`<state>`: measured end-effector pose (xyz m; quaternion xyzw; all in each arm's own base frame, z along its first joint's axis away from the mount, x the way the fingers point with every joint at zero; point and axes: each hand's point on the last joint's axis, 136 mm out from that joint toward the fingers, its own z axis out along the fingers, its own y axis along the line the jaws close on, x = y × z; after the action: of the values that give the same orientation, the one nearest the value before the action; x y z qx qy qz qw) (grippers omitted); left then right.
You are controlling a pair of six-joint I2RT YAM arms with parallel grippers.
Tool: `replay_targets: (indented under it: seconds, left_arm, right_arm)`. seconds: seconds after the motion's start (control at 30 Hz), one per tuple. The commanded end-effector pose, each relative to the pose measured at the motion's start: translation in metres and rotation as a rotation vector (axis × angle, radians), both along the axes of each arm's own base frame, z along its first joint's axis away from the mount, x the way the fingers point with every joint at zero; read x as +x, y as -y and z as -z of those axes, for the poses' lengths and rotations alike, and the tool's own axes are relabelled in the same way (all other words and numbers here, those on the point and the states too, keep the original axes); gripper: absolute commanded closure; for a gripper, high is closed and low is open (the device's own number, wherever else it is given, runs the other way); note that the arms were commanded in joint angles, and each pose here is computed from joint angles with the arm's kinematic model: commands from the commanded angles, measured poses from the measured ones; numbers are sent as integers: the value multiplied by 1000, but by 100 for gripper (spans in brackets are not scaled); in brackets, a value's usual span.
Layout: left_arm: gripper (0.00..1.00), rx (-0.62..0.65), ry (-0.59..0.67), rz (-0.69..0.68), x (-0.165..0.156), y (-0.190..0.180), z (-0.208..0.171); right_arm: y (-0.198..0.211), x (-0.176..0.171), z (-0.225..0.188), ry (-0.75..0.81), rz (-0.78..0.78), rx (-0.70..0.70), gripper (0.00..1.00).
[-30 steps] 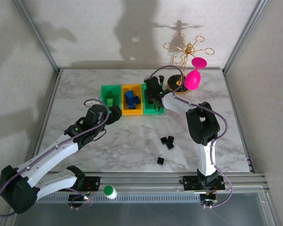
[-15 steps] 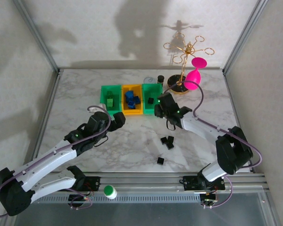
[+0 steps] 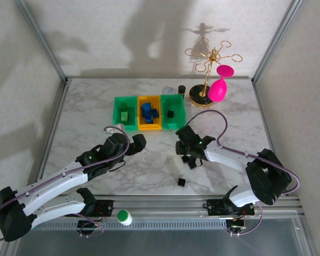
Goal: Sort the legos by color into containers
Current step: Rotate the lego at the bottom-center of the table.
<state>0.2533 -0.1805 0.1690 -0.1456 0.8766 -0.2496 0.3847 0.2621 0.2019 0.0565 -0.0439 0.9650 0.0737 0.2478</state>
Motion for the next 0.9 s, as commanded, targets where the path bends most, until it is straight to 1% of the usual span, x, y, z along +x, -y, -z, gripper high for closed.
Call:
replay_targets:
  seconds: [0.0,0.13,0.33,0.5,0.6,0.7,0.87]
  left_arm:
    - [0,3,13,-31,0,-5,-2]
    - [0,7,13,-34,0,-5,-2]
    - [0,10,13,-36,0,-6,-3]
    - [0,13,16,-37,0,-6,-4]
    - [1,16,17,-39,1,-6,-5]
    - [0,13,21,-40,1,-7,-6]
    - [0,20,23,-44,1,-9,-7]
  right_arm:
    - [-3,-4,13,-26,-5,-15,46]
    - [-14,-6,20,-35,-50,-26,44]
    - [-13,-18,31,-71,-66,-65,44]
    - [-14,-30,30,-85,-72,-74,44]
    - [-13,-37,28,-88,-76,-105,44]
    - [-8,-41,26,-95,-61,-133,42]
    - [-15,-52,23,-105,-74,-132,39]
